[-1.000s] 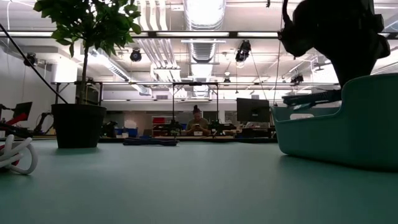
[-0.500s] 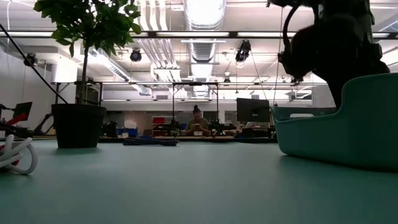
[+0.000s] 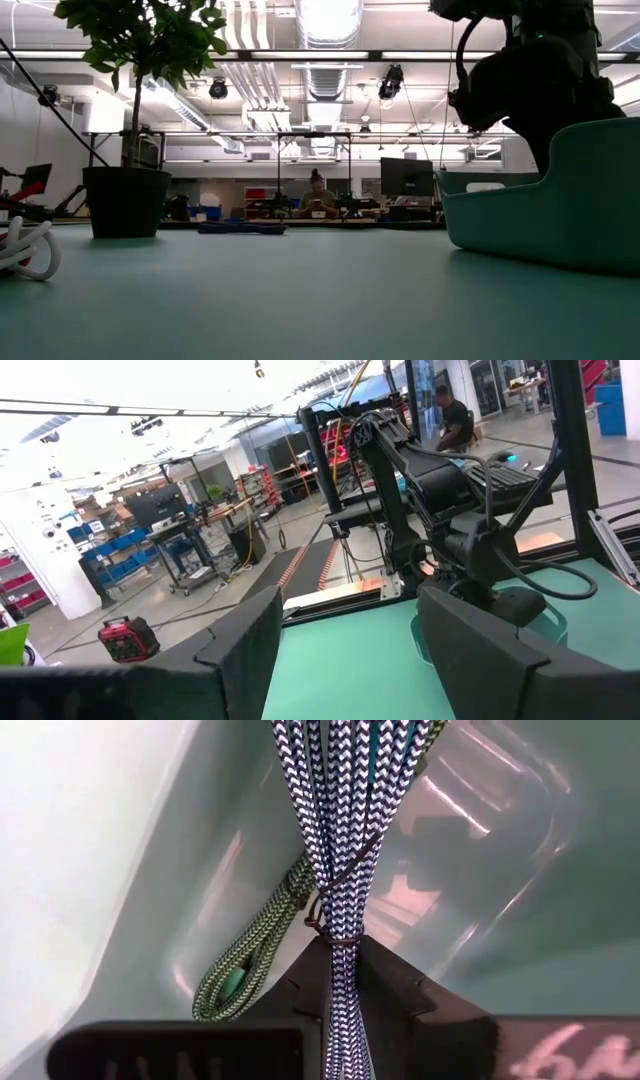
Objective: Pick and place USB-C Cables
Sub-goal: Put the blue charger cable into the blue bin, then put the violet charger cable into the blue bin
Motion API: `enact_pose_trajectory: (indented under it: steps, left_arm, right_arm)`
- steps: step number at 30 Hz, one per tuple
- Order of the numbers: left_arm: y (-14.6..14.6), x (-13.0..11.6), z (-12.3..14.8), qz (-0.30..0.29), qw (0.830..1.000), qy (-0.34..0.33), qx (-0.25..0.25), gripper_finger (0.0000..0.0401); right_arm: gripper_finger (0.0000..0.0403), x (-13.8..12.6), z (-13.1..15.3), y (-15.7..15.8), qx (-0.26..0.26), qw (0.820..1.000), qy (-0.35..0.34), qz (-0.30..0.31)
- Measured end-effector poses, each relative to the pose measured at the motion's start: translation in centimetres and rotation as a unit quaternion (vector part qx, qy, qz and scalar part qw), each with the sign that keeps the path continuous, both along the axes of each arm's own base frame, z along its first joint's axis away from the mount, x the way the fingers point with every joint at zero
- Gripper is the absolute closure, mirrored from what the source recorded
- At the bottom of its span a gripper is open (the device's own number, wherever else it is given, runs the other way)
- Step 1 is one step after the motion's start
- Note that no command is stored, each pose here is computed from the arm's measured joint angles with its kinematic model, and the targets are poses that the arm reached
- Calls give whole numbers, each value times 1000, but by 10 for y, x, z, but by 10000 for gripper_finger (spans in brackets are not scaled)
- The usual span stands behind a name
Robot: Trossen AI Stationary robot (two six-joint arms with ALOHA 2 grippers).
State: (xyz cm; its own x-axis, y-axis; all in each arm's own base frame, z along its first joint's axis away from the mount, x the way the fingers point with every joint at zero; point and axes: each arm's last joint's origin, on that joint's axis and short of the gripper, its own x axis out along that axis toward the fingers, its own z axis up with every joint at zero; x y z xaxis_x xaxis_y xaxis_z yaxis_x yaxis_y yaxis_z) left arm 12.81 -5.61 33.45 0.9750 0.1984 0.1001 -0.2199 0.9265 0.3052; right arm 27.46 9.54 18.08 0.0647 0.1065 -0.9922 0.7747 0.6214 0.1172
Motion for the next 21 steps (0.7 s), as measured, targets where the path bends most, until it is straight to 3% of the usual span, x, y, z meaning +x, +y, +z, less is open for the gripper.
enact_pose_trajectory:
  steps: [5,13,21]
  left_arm:
    - [0,0,0,0,1000,0,0,180]
    - [0,0,0,0,1000,0,0,180]
    - [-1,1,2,0,1000,-11,-8,180]
  right_arm:
    - [363,0,0,0,0,1000,1,-7]
    - [303,0,0,0,4,1000,3,-10]
    - [267,12,22,5,9,998,-40,39]
